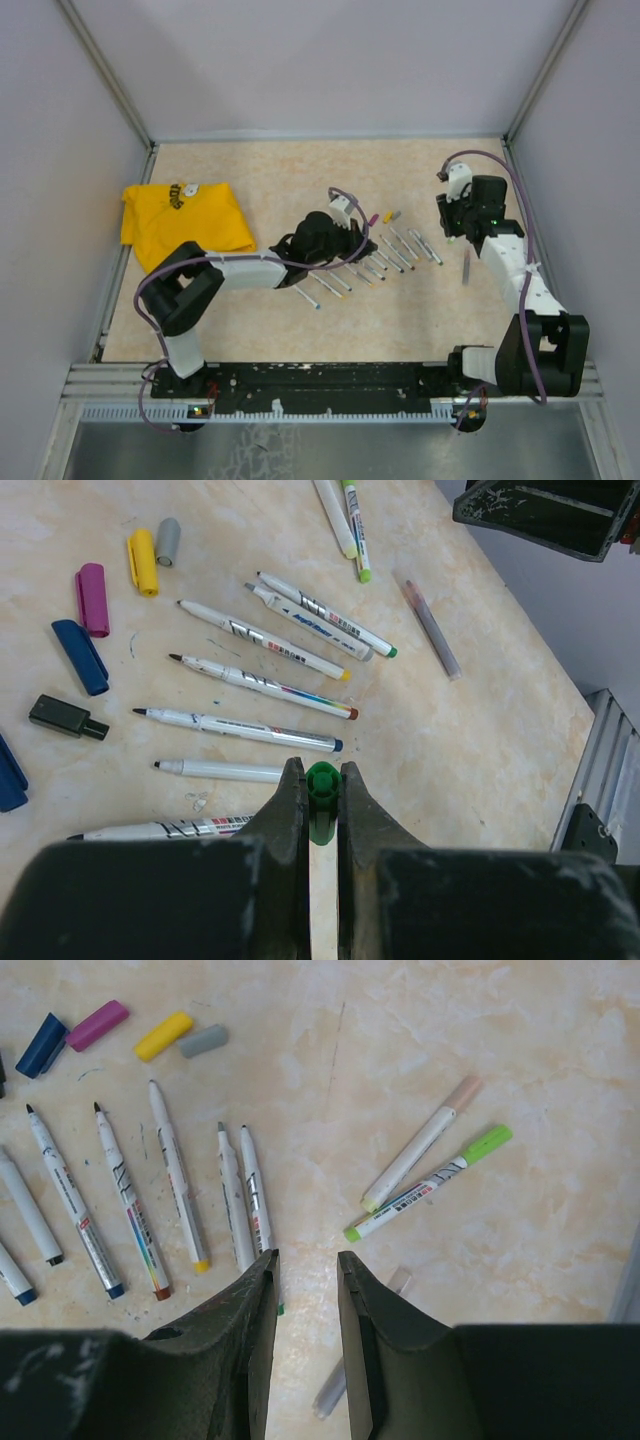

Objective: Open the pen caps
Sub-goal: Place the pen cap at the center of the board.

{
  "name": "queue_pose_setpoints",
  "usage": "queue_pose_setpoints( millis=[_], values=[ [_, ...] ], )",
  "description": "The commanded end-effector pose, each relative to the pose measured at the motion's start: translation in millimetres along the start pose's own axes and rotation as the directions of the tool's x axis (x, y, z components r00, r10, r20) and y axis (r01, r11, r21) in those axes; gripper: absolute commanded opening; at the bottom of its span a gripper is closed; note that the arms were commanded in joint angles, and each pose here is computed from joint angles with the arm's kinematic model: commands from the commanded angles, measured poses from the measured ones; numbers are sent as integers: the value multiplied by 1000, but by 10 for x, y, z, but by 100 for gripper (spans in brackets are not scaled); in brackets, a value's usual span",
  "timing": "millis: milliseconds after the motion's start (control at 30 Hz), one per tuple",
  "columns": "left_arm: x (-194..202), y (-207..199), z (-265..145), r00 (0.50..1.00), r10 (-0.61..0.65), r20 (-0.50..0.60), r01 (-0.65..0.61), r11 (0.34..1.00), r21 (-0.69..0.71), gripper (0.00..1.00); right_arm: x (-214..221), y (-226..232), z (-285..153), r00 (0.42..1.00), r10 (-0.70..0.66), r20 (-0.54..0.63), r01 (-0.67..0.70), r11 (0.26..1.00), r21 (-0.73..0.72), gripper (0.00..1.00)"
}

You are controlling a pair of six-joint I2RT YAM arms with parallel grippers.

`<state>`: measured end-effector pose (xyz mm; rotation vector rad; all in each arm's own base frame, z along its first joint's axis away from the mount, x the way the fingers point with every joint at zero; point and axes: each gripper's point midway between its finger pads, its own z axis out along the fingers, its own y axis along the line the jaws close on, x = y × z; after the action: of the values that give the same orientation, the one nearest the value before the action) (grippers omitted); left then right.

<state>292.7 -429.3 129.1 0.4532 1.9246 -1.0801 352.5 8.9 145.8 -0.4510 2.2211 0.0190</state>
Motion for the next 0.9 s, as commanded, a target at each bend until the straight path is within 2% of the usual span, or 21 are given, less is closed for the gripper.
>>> queue_pose_setpoints(
  millis=[0,300,500,867],
  values=[
    [-163,-1,140,999,46,18,-46,999,-12,0,-241,-71,-103,996,-4,92,1,999,32,30],
    [-241,205,770,998,48,-45,-51,996,-74,0,-228,-210,-112,995,42,94,-50,995,81,31],
    [-279,275,1234,997,44,-70,-47,998,-50,0,-219,-224,-107,994,52,92,-60,995,84,31],
    [-264,484,1819,995,77,-62,-81,995,-64,0,-222,-216,-108,994,53,95,-61,995,80,31]
  ],
)
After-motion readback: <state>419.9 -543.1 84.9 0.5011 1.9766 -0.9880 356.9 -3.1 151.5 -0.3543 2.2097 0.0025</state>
